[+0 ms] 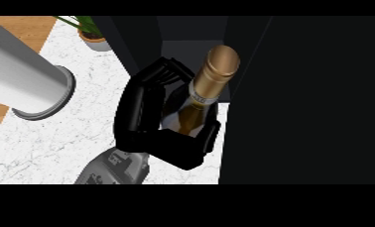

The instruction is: Pick up the wine, place it into the cabinet and close the cabinet

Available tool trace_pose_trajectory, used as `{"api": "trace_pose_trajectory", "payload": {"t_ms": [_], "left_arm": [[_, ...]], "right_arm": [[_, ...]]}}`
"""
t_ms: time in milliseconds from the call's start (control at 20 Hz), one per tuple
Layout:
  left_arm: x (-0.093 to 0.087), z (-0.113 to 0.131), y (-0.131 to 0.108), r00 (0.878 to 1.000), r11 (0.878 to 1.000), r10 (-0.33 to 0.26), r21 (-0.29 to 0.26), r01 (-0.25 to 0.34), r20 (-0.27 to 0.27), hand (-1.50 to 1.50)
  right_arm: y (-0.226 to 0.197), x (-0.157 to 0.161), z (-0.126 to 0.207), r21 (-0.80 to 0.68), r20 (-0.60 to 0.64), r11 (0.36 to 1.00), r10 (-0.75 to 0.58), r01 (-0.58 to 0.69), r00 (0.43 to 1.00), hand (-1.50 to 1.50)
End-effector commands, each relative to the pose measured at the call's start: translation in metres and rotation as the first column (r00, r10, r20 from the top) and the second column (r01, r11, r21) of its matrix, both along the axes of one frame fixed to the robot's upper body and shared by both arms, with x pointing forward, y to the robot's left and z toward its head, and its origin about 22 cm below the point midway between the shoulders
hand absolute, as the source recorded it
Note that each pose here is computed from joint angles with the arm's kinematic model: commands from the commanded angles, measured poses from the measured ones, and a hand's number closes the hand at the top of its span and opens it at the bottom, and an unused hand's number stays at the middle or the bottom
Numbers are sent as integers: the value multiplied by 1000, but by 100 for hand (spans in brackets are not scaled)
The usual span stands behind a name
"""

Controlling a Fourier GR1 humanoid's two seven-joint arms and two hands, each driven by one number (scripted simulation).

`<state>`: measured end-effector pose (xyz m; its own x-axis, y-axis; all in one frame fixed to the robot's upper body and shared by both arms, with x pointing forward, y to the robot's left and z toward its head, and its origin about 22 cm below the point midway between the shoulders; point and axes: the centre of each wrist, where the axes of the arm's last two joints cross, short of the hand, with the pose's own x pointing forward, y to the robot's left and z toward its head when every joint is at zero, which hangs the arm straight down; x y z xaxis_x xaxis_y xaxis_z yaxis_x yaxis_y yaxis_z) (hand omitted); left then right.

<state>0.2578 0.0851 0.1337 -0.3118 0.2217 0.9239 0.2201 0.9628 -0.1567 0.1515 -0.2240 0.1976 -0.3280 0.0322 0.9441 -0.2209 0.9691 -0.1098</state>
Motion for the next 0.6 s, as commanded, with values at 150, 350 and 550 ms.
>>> {"api": "trace_pose_trajectory", "payload": {"t_ms": [150, 350, 550], "left_arm": [[17, 17, -29, 998, 998, 63, 5, -63, 5, 150], [21, -10, -35, 996, 995, 90, 45, -91, 18, 150], [28, -15, -42, 996, 995, 86, 51, -87, 11, 150]], "right_arm": [[13, -22, 5, 51, 28, 997, 59, -61, 998, -150], [-6, -10, 19, 35, 29, 997, 74, -75, 997, -150], [3, -23, 16, 40, 35, 996, 73, -74, 997, -150]]}}
